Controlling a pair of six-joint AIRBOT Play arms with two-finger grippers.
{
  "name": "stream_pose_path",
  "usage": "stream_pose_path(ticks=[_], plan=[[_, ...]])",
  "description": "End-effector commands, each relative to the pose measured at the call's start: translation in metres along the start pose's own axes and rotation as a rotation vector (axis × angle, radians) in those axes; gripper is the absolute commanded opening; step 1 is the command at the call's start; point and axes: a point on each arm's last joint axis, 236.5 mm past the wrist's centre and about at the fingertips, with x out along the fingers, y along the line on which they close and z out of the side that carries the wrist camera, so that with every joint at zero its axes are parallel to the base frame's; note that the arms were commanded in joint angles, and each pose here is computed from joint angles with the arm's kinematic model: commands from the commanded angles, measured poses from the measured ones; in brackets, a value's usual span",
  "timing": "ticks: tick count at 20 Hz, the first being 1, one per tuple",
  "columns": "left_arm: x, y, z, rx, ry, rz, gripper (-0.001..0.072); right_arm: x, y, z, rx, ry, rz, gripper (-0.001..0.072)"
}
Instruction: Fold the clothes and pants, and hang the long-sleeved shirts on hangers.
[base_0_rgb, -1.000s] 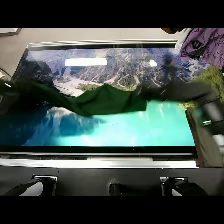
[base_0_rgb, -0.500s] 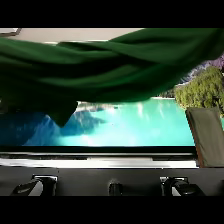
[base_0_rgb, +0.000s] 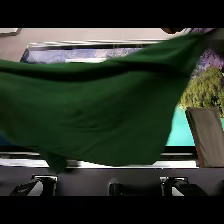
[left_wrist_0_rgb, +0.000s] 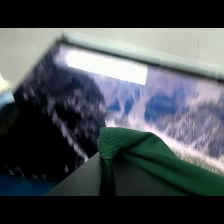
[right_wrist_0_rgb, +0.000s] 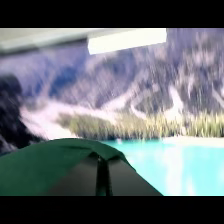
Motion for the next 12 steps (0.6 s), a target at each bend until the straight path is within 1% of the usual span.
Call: stream_pose_path(ticks=[1, 3, 5, 7, 9, 11, 12], plan=[[0.115, -0.001, -0.087, -0.023, 0.331, -0.038, 0.0017, 0.135, -0.048, -0.062, 0.096, 0.344, -0.055, 0.0029], [0.178, 0.005, -0.156, -0.054, 0.542, -0.030, 0.0018, 0.210, -0.074, -0.095, 0.156, 0.449, -0.068, 0.0029], [0.224, 0.012, -0.217, -0.076, 0.714, -0.014, 0.0018, 0.273, -0.096, -0.132, 0.193, 0.525, -0.094, 0.0030], [0.255, 0.016, -0.263, -0.083, 0.821, -0.004, 0.0018, 0.325, -0.112, -0.167, 0.232, 0.570, -0.106, 0.0034], [0.273, 0.018, -0.295, -0.089, 0.887, 0.002, 0.0019, 0.356, -0.113, -0.195, 0.259, 0.601, -0.097, 0.0092], [0.280, 0.020, -0.311, -0.091, 0.920, 0.007, 0.0019, 0.370, -0.111, -0.211, 0.271, 0.623, -0.088, 0.0094], [0.281, 0.021, -0.313, -0.093, 0.925, 0.009, 0.0019, 0.371, -0.109, -0.211, 0.268, 0.623, -0.084, 0.0153]])
